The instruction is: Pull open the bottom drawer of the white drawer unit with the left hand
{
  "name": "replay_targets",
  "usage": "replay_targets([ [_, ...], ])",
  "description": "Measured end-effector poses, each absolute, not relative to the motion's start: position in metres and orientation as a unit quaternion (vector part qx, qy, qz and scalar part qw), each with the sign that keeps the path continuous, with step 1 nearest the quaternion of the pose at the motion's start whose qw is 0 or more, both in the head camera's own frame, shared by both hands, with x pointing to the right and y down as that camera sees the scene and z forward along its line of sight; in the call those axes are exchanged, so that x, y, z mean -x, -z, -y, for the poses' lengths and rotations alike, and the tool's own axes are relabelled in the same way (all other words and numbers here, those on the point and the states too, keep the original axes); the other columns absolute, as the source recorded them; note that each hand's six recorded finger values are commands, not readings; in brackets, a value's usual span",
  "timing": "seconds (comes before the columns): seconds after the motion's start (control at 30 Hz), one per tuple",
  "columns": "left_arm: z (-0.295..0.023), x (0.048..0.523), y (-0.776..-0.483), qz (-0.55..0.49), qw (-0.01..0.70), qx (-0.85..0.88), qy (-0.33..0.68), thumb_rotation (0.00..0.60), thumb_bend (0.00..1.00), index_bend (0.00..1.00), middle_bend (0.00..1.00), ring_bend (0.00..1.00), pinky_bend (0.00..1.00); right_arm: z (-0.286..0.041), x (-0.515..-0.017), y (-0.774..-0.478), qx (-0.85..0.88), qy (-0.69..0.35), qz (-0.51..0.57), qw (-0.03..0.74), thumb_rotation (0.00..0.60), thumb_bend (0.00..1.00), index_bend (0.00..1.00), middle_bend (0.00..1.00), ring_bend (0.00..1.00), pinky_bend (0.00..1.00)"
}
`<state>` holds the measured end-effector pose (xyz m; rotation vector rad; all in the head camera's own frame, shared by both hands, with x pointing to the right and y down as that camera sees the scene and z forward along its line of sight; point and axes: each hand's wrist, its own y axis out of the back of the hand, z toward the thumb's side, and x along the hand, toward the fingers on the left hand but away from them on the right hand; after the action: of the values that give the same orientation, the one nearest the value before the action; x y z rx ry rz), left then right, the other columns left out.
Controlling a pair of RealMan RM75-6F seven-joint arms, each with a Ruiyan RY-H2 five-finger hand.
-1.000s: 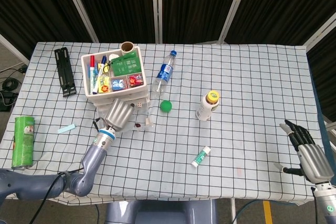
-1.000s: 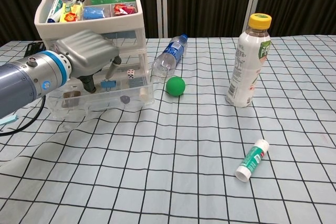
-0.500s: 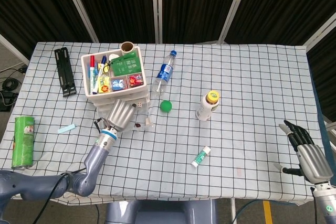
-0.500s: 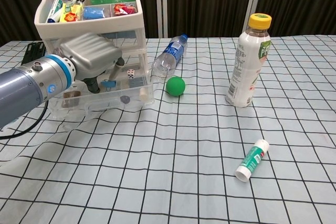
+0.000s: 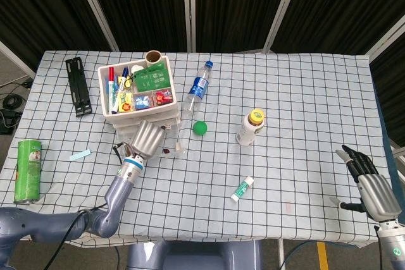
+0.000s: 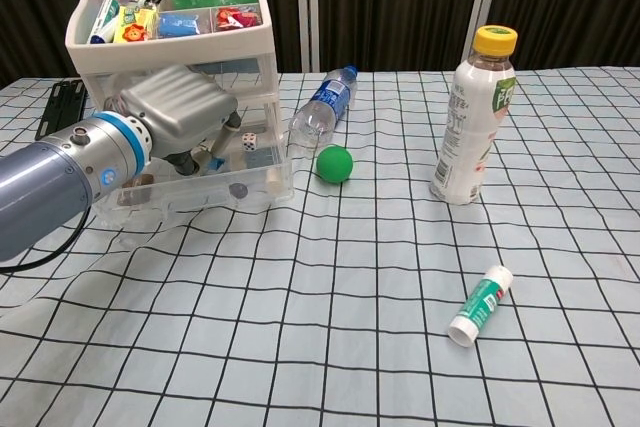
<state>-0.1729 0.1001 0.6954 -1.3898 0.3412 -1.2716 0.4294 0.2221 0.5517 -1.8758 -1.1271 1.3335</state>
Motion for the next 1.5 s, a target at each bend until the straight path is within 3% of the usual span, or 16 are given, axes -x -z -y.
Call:
replay_targets([
  [0.53, -0.102, 0.178, -0.679, -0.155, 0.583, 0.596, 0.53, 0.6, 0.6, 0.61, 0.97, 0.93, 0.81, -0.223, -0.428, -0.552, 0.702, -0.499, 0.42, 0.286, 0.6, 0.02, 0.0, 0.0, 0.0, 0.0],
  [1.03, -0.113, 0.192, -0.63, -0.169, 0.606, 0.59, 0.505, 0.6, 0.6, 0.61, 0.97, 0.93, 0.81, -0.223, -0.428, -0.546, 0.702, -0.493, 0.426, 0.289, 0.6, 0.02, 0.0, 0.0, 0.0, 0.0],
  [1.3, -0.125, 0.237, -0.588, -0.197, 0.618, 0.568, 0.507, 0.6, 0.6, 0.6, 0.97, 0.93, 0.81, -0.228, -0.422, -0.54, 0.704, -0.486, 0.422, 0.302, 0.6, 0.02, 0.0, 0.0, 0.0, 0.0],
  [1.5, -0.13, 0.279, -0.576, -0.225, 0.594, 0.567, 0.525, 0.6, 0.6, 0.6, 0.97, 0.93, 0.81, -0.235, -0.415, -0.541, 0.708, -0.485, 0.412, 0.306, 0.6, 0.02, 0.0, 0.0, 0.0, 0.0],
])
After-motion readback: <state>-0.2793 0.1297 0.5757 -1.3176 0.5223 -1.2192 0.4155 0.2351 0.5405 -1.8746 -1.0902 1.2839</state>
